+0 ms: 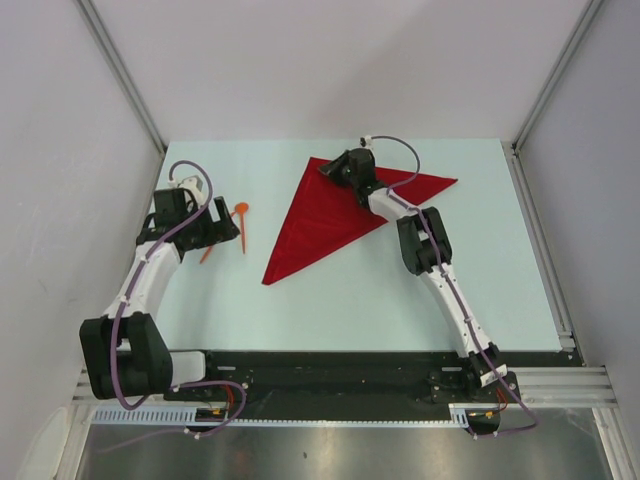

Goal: Fold the napkin, place the utensils inside, and roll it up
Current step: Fold the napkin, then grab a utensil with the left arm, then place the utensil onto the napkin

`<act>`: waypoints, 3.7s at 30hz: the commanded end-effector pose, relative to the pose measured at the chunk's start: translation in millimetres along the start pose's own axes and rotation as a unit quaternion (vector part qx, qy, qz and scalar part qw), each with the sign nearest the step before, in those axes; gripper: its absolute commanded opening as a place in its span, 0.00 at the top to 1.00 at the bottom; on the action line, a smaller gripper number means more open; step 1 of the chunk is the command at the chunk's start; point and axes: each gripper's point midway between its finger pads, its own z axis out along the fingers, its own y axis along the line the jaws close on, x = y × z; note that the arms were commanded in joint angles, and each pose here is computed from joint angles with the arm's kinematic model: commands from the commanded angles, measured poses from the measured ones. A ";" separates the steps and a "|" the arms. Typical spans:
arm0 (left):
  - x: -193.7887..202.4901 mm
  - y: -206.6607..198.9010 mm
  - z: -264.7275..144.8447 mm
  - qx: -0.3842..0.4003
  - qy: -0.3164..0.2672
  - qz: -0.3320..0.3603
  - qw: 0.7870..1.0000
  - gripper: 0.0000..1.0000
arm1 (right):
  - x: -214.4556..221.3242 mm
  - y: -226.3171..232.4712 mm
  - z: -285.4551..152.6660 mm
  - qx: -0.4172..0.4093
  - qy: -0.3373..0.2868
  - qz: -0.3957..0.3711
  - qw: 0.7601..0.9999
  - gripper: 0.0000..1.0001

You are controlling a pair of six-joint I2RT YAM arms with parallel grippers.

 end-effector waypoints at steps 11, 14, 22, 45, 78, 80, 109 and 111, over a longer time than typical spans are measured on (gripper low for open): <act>-12.0 10.4 2.7 0.003 -0.013 -0.010 1.000 0.03 | -24.6 40.5 16.7 -0.094 -0.089 0.018 0.991 1.00; -12.0 11.8 3.2 0.004 -0.013 -0.016 1.000 0.03 | -24.1 45.5 18.5 -0.100 -0.097 0.014 0.990 1.00; -11.4 13.8 5.6 0.013 -0.009 -0.025 1.000 0.03 | -21.1 28.7 22.3 -0.081 -0.099 0.010 0.992 0.93; -6.2 26.7 4.7 -0.018 -0.015 -0.034 0.999 0.08 | -74.9 147.9 -43.7 -0.204 -0.078 -0.106 0.970 0.38; -40.6 17.2 167.3 -0.119 0.068 0.026 0.990 0.46 | -55.2 91.4 -327.3 -0.026 0.074 -0.239 0.968 0.46; -38.3 14.3 170.8 -0.109 0.073 0.026 0.991 0.53 | -55.4 92.2 -329.1 -0.027 0.073 -0.239 0.968 0.46; -32.8 -220.3 131.8 0.152 0.038 0.239 0.958 1.00 | -52.6 66.7 -347.4 0.004 0.073 -0.226 0.972 0.45; -16.6 -249.4 144.7 0.170 0.054 0.269 0.946 1.00 | -53.2 63.5 -350.2 0.008 0.072 -0.226 0.971 0.45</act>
